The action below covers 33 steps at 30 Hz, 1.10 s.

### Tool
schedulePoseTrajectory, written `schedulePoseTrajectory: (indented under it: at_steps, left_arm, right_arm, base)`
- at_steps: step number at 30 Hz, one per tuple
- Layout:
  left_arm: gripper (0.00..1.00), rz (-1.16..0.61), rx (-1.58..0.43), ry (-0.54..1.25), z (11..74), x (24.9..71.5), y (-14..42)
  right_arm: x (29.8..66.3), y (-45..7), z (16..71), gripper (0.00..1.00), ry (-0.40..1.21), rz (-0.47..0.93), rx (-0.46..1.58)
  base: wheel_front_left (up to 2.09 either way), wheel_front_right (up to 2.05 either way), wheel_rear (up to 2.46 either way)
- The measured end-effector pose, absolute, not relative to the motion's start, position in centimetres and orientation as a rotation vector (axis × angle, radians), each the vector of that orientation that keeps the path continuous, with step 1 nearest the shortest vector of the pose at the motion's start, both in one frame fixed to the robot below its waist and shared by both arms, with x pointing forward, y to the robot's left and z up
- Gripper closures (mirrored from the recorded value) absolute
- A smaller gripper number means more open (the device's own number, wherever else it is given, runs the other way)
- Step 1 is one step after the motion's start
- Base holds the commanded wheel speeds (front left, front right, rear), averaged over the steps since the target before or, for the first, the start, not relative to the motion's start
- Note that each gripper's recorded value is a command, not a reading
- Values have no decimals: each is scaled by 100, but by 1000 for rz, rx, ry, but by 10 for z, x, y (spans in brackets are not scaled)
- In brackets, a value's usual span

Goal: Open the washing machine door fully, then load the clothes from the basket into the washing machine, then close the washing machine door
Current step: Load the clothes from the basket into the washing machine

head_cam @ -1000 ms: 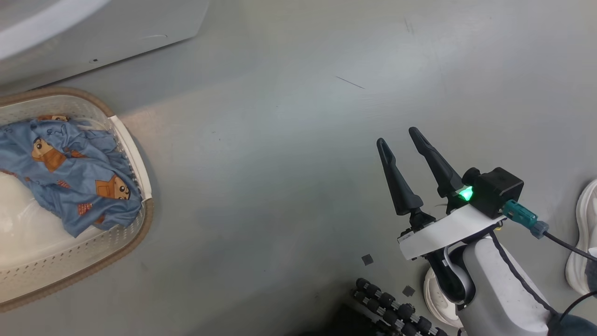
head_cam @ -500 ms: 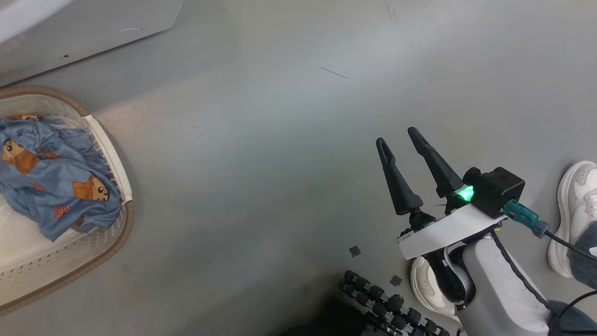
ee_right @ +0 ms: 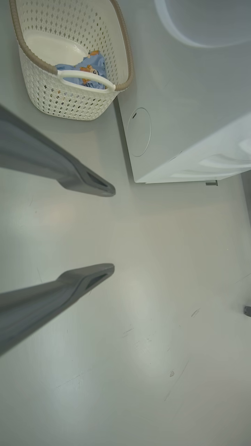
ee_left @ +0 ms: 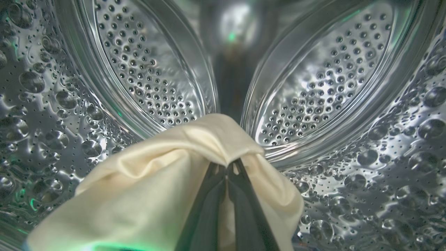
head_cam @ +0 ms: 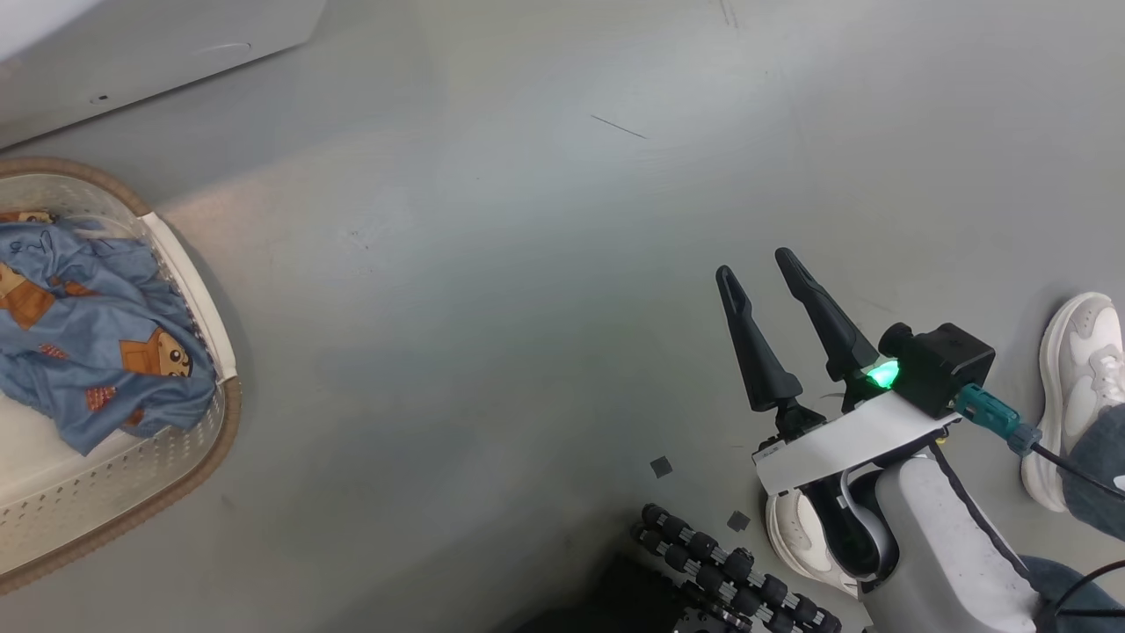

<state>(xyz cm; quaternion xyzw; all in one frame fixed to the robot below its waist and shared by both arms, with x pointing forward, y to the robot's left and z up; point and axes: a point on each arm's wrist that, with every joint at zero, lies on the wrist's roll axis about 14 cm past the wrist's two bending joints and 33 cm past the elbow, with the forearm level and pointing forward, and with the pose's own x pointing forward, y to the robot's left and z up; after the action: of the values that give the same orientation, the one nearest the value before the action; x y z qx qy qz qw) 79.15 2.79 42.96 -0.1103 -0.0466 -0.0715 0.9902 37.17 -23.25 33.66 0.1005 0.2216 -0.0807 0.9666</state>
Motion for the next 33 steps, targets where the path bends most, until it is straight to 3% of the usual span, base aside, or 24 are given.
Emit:
schedulePoseTrajectory:
  at_steps: [3,4,33]
  left_arm:
    - [46,-159,-198,-59,420,790,23]
    - [1,-161,-190,-47,418,790,23]
    - [0,-144,-127,110,421,753,32]
  right_arm:
    - [373,-231,337,0,445,-163,208]
    - [373,-231,337,0,443,-162,208]
    - [400,-235,359,0,335,-140,227]
  base:
    - [0,0,0]
    - [0,0,0]
    - [0,0,0]
